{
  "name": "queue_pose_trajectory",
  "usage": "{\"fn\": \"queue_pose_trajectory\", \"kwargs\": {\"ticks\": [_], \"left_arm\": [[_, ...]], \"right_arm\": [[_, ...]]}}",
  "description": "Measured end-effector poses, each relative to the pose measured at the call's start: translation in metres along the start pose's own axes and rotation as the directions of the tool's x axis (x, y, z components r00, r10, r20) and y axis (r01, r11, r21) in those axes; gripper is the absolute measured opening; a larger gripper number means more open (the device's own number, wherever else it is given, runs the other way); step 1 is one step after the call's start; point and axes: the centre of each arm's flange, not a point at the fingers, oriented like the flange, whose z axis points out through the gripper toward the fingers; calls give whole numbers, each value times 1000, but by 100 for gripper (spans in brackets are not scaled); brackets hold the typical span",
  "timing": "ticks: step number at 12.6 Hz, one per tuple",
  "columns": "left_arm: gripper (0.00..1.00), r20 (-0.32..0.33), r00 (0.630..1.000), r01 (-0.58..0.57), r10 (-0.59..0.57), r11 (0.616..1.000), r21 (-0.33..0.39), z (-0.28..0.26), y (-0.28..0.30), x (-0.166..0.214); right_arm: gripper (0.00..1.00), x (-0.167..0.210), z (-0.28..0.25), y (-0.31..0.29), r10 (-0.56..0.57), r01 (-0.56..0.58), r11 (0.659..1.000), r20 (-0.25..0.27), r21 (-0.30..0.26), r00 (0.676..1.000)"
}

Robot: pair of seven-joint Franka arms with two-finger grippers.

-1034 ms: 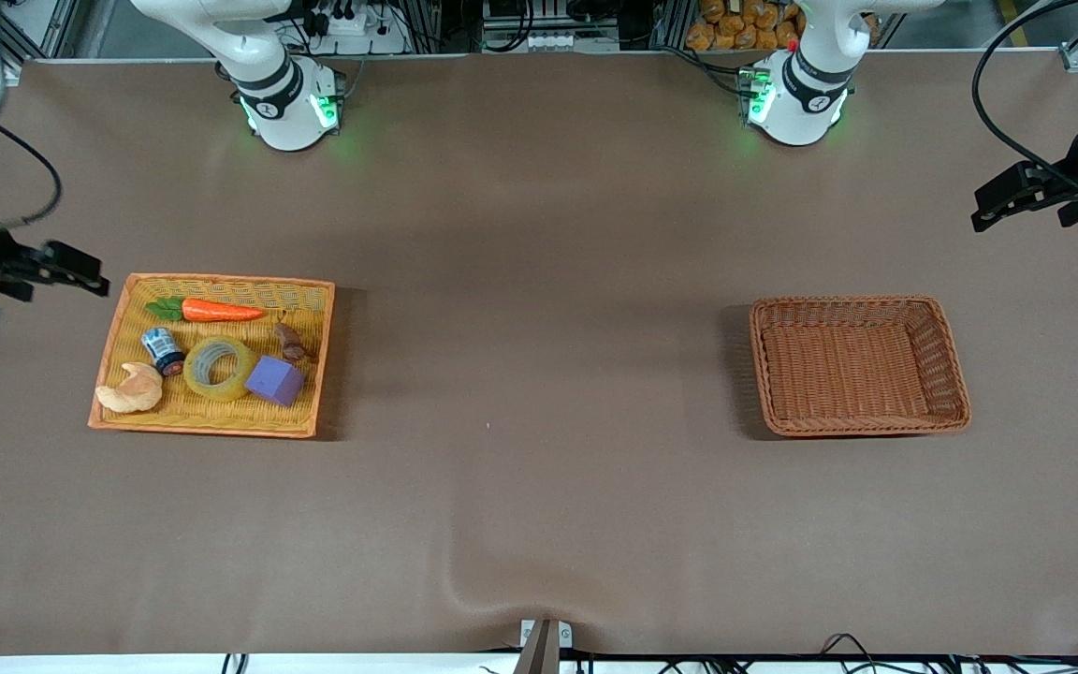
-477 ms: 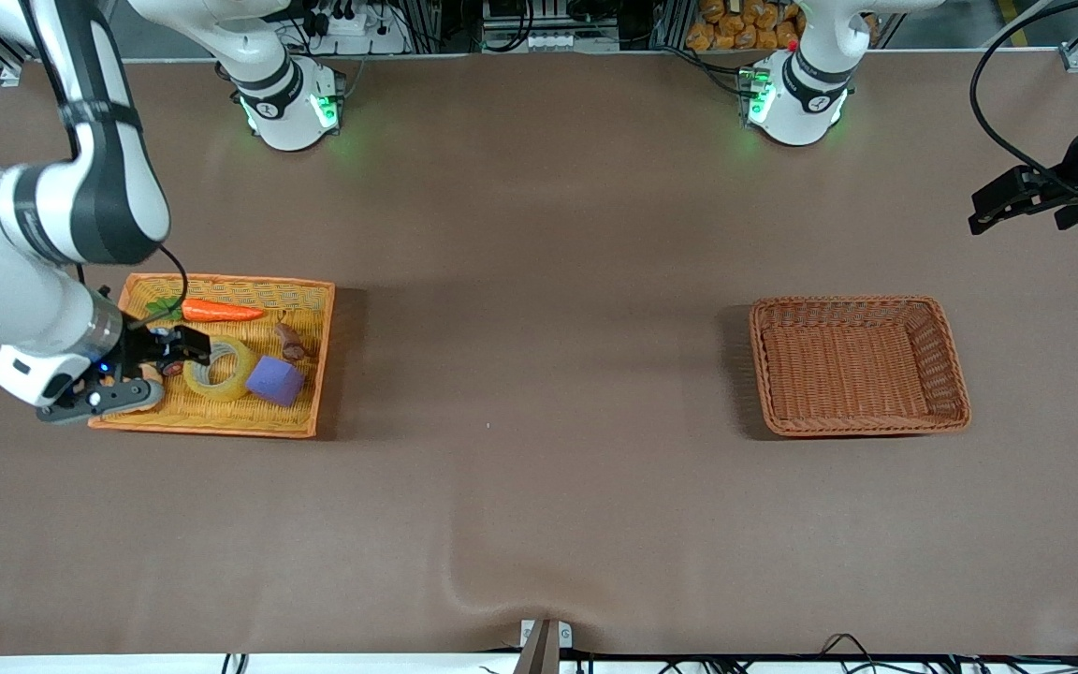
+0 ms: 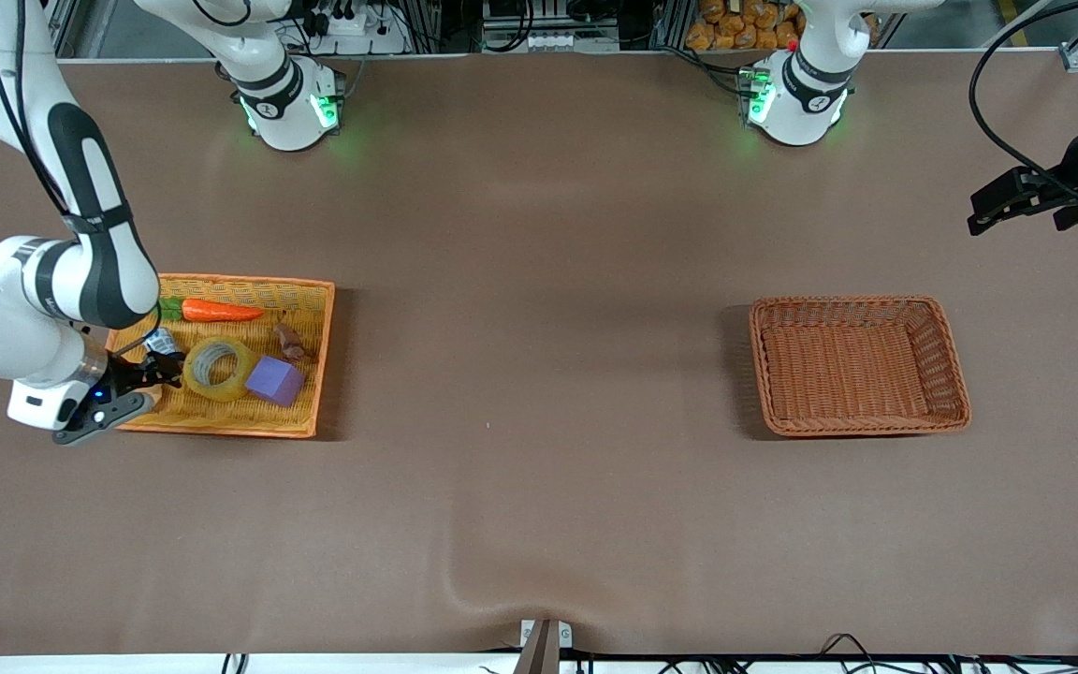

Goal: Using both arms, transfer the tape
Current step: 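Lower the right gripper onto the tape roll and grasp its rim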

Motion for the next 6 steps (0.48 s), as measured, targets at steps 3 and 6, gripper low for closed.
{"fn": "queue_pose_trajectory", "kwargs": {"ticks": [3, 6], "left_arm": [[100, 0, 1000, -7, 7, 1000, 0, 0, 4, 0], [100, 0, 1000, -12, 12, 1000, 0, 0, 6, 0]], "right_arm": [[100, 0, 18, -7, -56, 54, 998, 35, 39, 998], [100, 5, 16, -15, -54, 49, 995, 53, 88, 997]]}}
